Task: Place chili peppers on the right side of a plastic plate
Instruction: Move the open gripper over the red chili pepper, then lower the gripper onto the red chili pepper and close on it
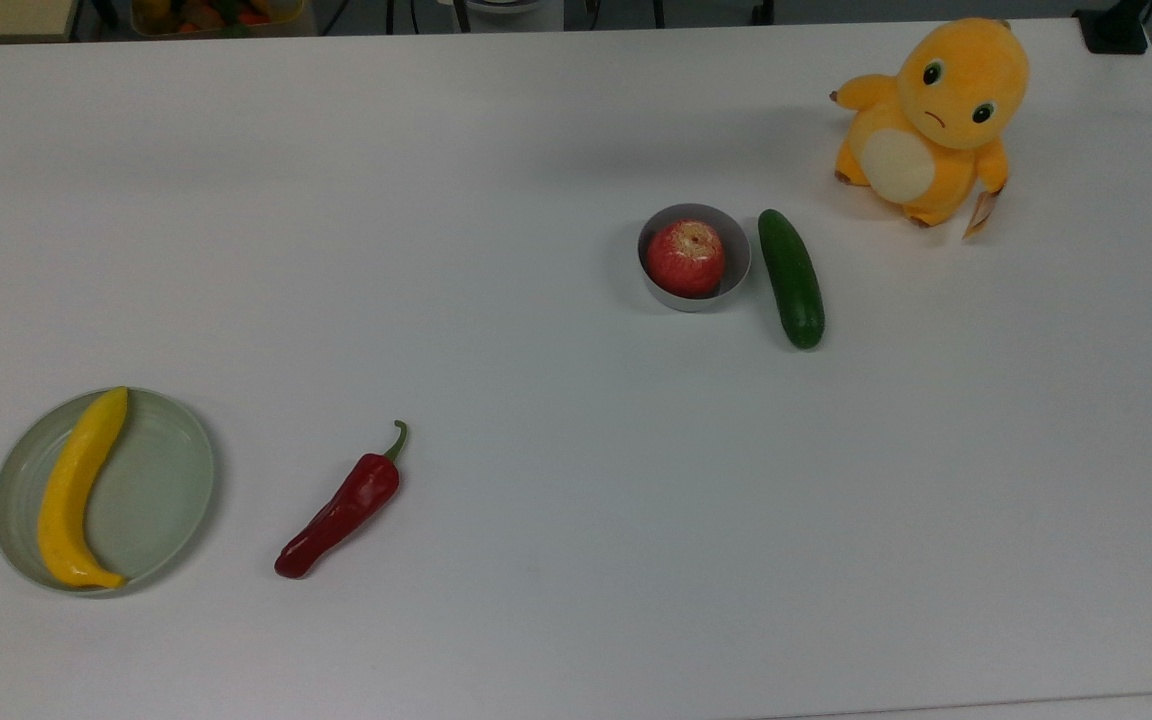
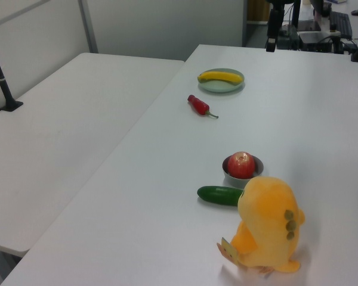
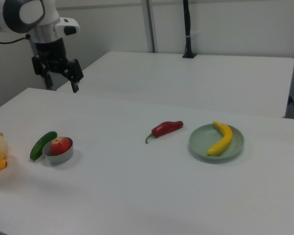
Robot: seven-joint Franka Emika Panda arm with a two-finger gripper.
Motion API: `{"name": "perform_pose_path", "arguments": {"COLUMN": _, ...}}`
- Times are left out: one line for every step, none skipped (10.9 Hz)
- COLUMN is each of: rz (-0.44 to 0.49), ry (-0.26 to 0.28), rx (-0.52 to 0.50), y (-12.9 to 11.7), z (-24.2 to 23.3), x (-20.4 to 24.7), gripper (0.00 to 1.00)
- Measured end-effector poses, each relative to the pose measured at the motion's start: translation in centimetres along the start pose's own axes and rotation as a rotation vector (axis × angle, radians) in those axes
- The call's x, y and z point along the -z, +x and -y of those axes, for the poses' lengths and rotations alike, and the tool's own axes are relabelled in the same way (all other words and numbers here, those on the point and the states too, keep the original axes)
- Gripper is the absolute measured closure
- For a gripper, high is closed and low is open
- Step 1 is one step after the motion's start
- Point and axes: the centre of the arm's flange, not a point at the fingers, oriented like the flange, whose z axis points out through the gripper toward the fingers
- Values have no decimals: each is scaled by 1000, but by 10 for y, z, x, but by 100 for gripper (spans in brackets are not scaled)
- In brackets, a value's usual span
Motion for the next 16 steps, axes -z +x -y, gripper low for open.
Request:
{"name": "perform_pose_path", "arguments": {"rz": 2, "ry": 0, "rx": -1, "y": 3, "z": -1, "x": -5, "gripper": 0}}
{"name": "perform_pose_path", "arguments": {"rz": -6, "ry": -1, "rx": -6, "y": 7, "z": -3, "x": -9, "gripper": 0}}
{"name": "perform_pose_path", "arguments": {"rz": -25, "ry": -4, "rx": -14, "y": 13, "z": -9, "x": -14, "gripper": 0}}
{"name": "perform_pose_path", "arguments": {"rz": -58, "ry": -8, "rx": -25, "y": 21, "z": -15, "x": -19, "gripper": 0}}
{"name": "perform_pose_path", "arguments": {"rz": -99, "ry": -13, "rx": -37, "y": 31, "z": -23, "x": -24, "gripper": 0}}
{"name": "perform_pose_path", "arguments": {"rz": -130, "ry": -18, "rx": -47, "y": 40, "z": -30, "x": -32, "gripper": 0}}
{"name": "perform_pose_path", "arguments": {"rz": -160, "ry": -24, "rx": -59, "y": 49, "z": -38, "x": -40, "gripper": 0}}
{"name": "perform_pose_path", "arguments": {"rz": -195, "ry": -31, "rx": -74, "y": 59, "z": -48, "x": -49, "gripper": 0}}
{"name": "perform_pose_path", "arguments": {"rz": -234, "ry": -41, "rx": -91, "y": 68, "z": -61, "x": -57, "gripper": 0}}
{"name": "perform_pose_path", "arguments": {"rz": -265, "ry": -51, "rx": -107, "y": 76, "z": -73, "x": -66, "gripper": 0}}
{"name": "perform_pose_path", "arguments": {"rz": -293, "ry": -60, "rx": -122, "y": 84, "z": -84, "x": -77, "gripper": 0}}
{"name": "perform_pose_path", "arguments": {"rz": -320, "ry": -69, "rx": -138, "y": 93, "z": -95, "x": -88, "gripper": 0}}
{"name": "perform_pose_path", "arguments": {"rz": -357, "ry": -79, "rx": -163, "y": 103, "z": -107, "x": -99, "gripper": 0}}
{"name": "perform_pose_path", "arguments": {"rz": -392, "ry": -92, "rx": -185, "y": 113, "z": -120, "x": -112, "gripper": 0}}
{"name": "perform_pose_path", "arguments": {"rz": -426, "ry": -107, "rx": -202, "y": 123, "z": -134, "x": -128, "gripper": 0}}
{"name": "perform_pose_path", "arguments": {"rz": -459, "ry": -125, "rx": -216, "y": 131, "z": -145, "x": -142, "gripper": 0}}
